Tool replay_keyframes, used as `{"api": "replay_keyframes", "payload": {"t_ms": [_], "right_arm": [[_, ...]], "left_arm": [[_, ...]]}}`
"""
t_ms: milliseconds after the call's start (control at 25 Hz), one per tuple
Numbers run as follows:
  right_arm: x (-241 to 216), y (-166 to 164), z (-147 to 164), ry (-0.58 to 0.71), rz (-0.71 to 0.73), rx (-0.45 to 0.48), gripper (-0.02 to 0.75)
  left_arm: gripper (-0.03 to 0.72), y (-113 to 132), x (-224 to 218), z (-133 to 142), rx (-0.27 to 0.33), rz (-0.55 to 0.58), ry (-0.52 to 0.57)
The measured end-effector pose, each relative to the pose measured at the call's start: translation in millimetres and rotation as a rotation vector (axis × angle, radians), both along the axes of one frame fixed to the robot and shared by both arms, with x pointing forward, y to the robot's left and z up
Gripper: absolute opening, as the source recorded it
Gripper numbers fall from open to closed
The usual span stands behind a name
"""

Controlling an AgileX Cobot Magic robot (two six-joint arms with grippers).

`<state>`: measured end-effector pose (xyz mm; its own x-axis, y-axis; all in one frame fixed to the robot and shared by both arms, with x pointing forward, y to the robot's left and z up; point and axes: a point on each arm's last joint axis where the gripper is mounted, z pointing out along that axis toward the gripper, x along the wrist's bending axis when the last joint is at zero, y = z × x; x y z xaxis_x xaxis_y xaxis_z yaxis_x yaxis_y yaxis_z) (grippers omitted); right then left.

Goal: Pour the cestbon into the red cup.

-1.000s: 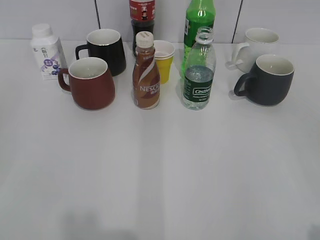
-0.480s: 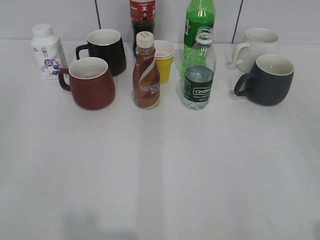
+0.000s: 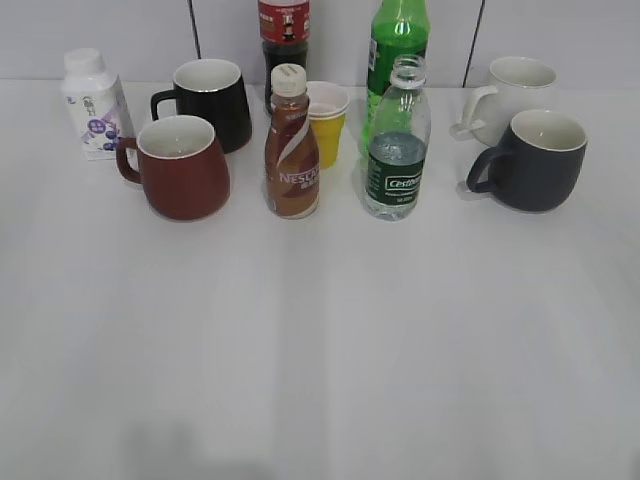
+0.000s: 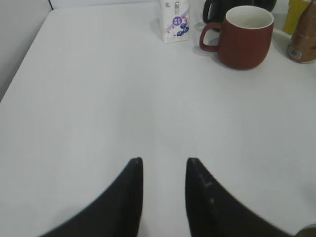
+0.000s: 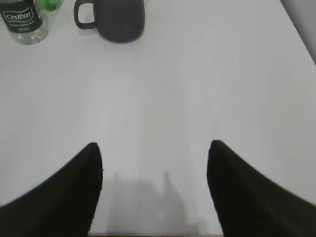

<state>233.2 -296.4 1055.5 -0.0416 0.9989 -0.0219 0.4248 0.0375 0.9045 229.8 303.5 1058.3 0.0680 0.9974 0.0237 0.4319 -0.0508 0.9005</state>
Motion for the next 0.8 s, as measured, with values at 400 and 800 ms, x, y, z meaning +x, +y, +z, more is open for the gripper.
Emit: {"api": "replay_keyframes", "payload": {"t_ms": [400, 800], "right_arm": [[-0.3, 0.0, 0.0, -0.002, 0.0, 0.0, 0.502], [-0.3, 0.0, 0.0, -0.002, 0.006, 0.001, 0.502]], "left_arm": [[0.225, 0.0, 0.0, 0.0, 0.0, 0.0, 0.0], [0.225, 0.0, 0.0, 0.0, 0.0, 0.0, 0.0]]}}
